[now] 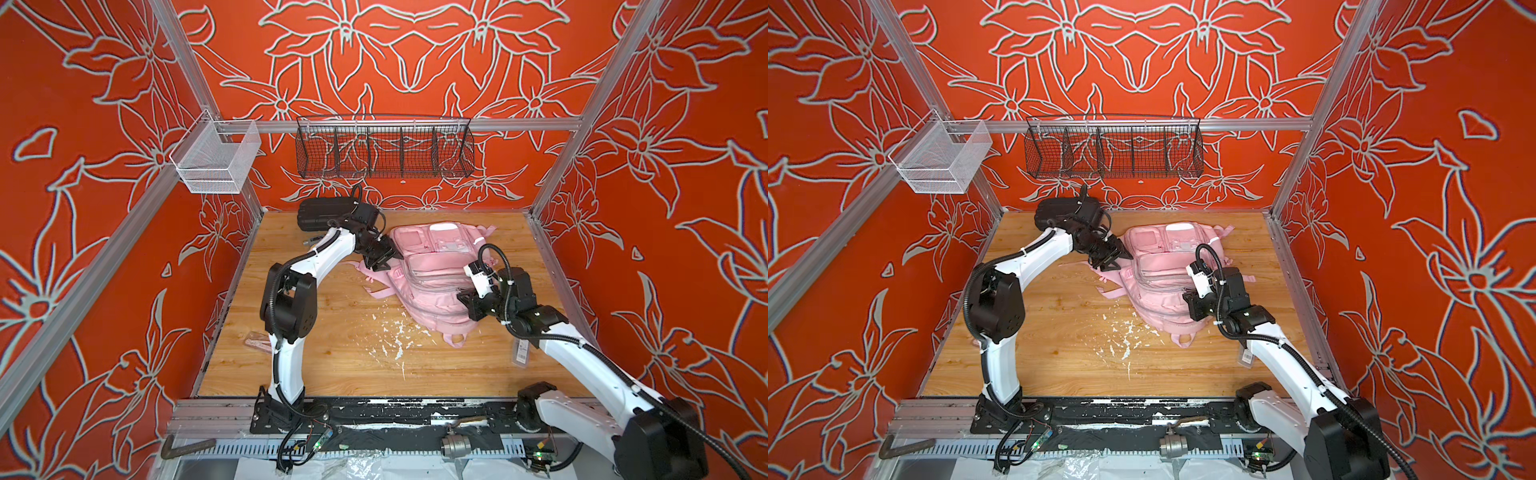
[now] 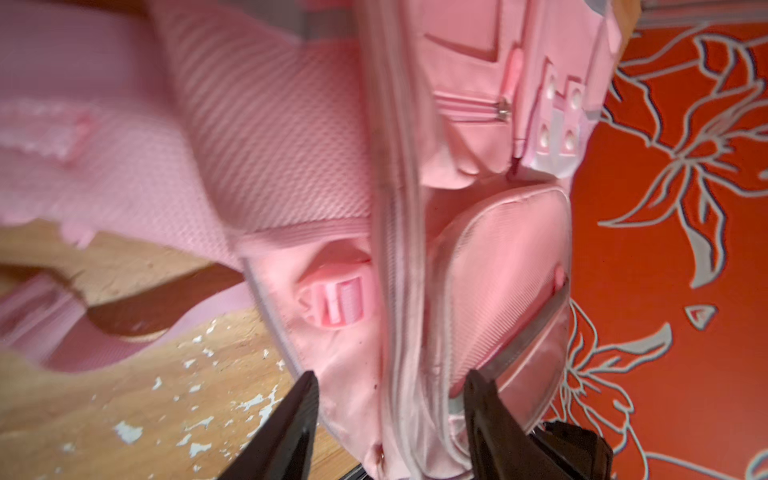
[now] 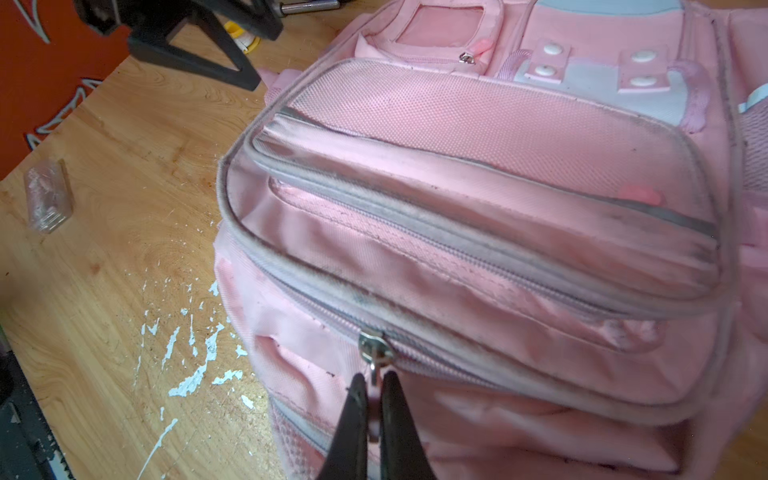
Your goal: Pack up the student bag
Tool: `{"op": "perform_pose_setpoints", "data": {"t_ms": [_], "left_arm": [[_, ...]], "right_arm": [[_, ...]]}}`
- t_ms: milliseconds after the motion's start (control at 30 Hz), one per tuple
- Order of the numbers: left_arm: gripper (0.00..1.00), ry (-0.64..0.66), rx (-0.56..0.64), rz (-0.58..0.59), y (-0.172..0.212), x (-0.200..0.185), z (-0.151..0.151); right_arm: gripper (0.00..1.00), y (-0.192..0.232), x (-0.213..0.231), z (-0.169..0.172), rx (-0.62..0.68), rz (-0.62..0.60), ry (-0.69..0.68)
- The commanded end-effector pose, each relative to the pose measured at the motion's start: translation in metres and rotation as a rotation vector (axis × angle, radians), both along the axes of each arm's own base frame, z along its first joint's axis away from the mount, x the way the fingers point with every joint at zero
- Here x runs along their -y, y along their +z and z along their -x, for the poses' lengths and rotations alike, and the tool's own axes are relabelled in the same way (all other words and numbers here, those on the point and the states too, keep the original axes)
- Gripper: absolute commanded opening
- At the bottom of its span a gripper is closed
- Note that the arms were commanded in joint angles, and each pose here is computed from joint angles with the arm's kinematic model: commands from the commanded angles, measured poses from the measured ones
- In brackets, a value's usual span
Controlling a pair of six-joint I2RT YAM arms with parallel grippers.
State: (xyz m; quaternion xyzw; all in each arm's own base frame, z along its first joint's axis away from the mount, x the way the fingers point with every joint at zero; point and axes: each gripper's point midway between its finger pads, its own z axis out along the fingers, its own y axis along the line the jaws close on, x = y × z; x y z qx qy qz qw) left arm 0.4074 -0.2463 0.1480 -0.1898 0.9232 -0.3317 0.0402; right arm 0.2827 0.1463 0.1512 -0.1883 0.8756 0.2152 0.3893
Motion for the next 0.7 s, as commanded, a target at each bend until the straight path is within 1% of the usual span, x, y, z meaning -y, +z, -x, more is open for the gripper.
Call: {"op": "perform_pose_setpoints", "data": {"t_ms": [0,67,133,233,333,467,567,667], "left_arm": [[0.61,0.21,0.064,-0.016,0.039,-0.003,0.014],[0.63,0.285,0.056,0.0,0.043,0.007,0.03],[0.64,0.336,0.034,0.025,0.041,0.024,0.043],[0.64,0.377,0.0,0.053,0.033,0.054,0.058],[0.64,0.386,-0.025,0.079,0.027,0.082,0.064],[0.62,0.379,-0.043,0.122,0.024,0.117,0.063],[0.59,0.357,-0.061,0.124,0.018,0.137,0.066],[0.55,0.359,-0.09,0.114,0.006,0.144,0.066]], "right_arm": [[0.0,0.019,-0.004,-0.009,0.063,-0.034,-0.027],[0.0,0.016,-0.005,-0.009,0.055,-0.032,-0.023],[0.0,0.015,-0.006,-0.008,0.054,-0.035,-0.02],[0.0,0.016,-0.006,-0.007,0.069,-0.035,-0.014],[0.0,0.018,-0.006,-0.004,0.079,-0.033,-0.005],[0.0,0.017,-0.006,0.0,0.081,-0.031,0.004],[0.0,0.017,-0.007,0.001,0.083,-0.042,0.004],[0.0,0.018,-0.007,0.001,0.088,-0.049,0.004]]}}
